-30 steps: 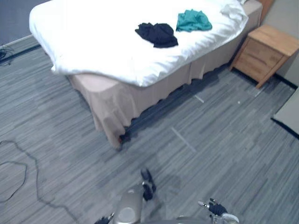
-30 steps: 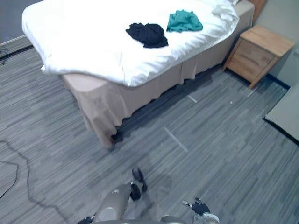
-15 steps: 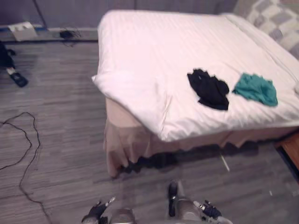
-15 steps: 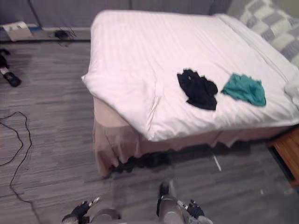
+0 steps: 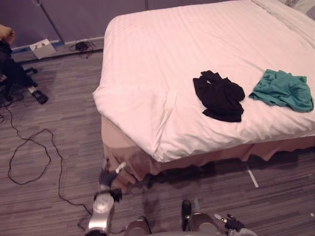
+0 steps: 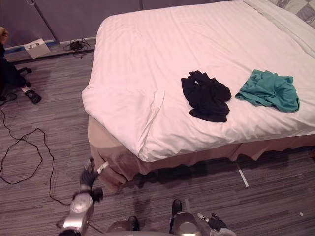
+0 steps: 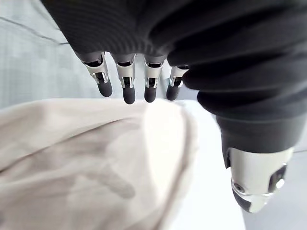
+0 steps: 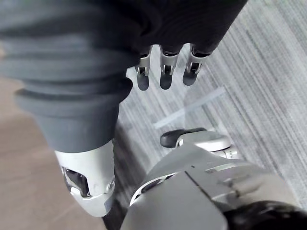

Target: Tidy the bed and pick cloth on bed and put in laundry

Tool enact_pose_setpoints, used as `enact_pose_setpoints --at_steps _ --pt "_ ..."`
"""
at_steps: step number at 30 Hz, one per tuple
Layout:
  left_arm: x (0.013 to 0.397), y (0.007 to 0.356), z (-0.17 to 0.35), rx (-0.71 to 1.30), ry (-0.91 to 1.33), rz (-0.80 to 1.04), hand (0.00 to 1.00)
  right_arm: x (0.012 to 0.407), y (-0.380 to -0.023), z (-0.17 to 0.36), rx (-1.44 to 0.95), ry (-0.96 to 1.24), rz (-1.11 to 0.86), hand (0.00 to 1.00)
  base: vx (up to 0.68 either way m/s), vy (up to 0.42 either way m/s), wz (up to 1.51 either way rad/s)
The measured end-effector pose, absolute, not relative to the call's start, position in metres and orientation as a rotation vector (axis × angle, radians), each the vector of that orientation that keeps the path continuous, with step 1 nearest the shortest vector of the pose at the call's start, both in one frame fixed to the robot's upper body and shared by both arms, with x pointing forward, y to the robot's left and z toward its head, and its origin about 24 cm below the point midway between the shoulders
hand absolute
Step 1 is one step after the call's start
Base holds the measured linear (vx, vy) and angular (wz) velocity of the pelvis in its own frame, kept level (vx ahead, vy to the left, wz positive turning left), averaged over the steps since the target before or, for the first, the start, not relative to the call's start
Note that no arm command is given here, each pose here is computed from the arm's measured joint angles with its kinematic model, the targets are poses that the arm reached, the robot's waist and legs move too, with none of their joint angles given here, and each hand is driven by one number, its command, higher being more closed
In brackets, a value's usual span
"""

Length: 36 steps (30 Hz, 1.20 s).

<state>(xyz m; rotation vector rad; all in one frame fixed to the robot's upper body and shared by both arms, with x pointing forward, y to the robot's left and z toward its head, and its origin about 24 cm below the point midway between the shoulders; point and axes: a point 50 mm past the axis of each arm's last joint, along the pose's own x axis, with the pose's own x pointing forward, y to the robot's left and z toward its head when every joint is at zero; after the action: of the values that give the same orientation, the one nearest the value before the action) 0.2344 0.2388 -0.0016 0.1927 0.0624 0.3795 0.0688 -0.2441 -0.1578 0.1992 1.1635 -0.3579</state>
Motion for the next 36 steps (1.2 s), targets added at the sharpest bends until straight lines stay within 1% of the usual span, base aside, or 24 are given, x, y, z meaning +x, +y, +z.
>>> enact_pose_setpoints --at_steps 2,4,6,8,10,11,12,15,17,20,21,23,26,31,34,36 --pt "0.241 0.255 0.034 0.227 -0.088 0.417 0.0 0.059 -0.246 -0.159 0.193 1.182 -0.375 0.0 0.08 0.079 0.09" --pt "0.248 0.266 0.062 0.282 -0.191 0.417 0.0 0.053 -0.247 -0.159 0.19 1.193 -0.394 0.0 0.11 0.06 0.08" --pt "0.255 0.271 0.079 0.324 -0.246 0.403 0.0 0.056 -0.248 -0.158 0.19 1.175 -0.399 0.0 0.09 0.039 0.02" --pt "0.269 0.276 0.102 0.372 -0.307 0.379 0.0 0.062 -0.251 -0.155 0.193 1.135 -0.406 0.0 0.0 0.018 -0.04" --pt "0.299 0.275 0.137 0.426 -0.366 0.34 0.0 0.073 -0.252 -0.152 0.203 1.083 -0.407 0.0 -0.08 0.013 -0.11" --pt "0.309 0.274 0.145 0.445 -0.367 0.328 0.0 0.078 -0.252 -0.15 0.204 1.063 -0.404 0.0 -0.1 -0.007 -0.25" --pt "0.329 0.273 0.161 0.491 -0.354 0.309 0.0 0.091 -0.252 -0.146 0.203 1.023 -0.39 0.0 -0.1 -0.012 -0.3" --pt "0.367 0.265 0.19 0.611 -0.285 0.289 0.0 0.134 -0.244 -0.133 0.189 0.9 -0.311 0.0 -0.21 -0.017 -0.4" --pt "0.378 0.257 0.193 0.7 -0.253 0.269 0.0 0.148 -0.239 -0.128 0.189 0.852 -0.275 0.0 -0.14 -0.021 -0.43" --pt "0.39 0.25 0.199 0.792 -0.221 0.278 0.0 0.156 -0.23 -0.126 0.217 0.829 -0.244 0.0 -0.05 -0.008 -0.32" --pt "0.394 0.249 0.209 0.833 -0.23 0.309 1.0 0.161 -0.223 -0.125 0.228 0.822 -0.218 0.0 -0.01 0.013 -0.09" --pt "0.397 0.247 0.219 0.872 -0.248 0.34 1.0 0.166 -0.214 -0.125 0.237 0.815 -0.187 0.0 -0.02 0.015 -0.08" --pt "0.397 0.248 0.228 0.973 -0.267 0.371 1.0 0.168 -0.21 -0.124 0.243 0.791 -0.173 0.0 0.0 0.016 -0.03" --pt "0.395 0.255 0.226 1.043 -0.229 0.352 1.0 0.179 -0.208 -0.115 0.213 0.714 -0.142 0.0 -0.01 0.048 -0.13" --pt "0.391 0.263 0.199 0.998 -0.14 0.323 1.0 0.179 -0.209 -0.112 0.207 0.69 -0.165 0.0 0.02 0.045 -0.06" --pt "0.381 0.275 0.169 0.914 -0.066 0.324 1.0 0.178 -0.214 -0.108 0.195 0.65 -0.214 0.0 0.03 0.032 0.1"
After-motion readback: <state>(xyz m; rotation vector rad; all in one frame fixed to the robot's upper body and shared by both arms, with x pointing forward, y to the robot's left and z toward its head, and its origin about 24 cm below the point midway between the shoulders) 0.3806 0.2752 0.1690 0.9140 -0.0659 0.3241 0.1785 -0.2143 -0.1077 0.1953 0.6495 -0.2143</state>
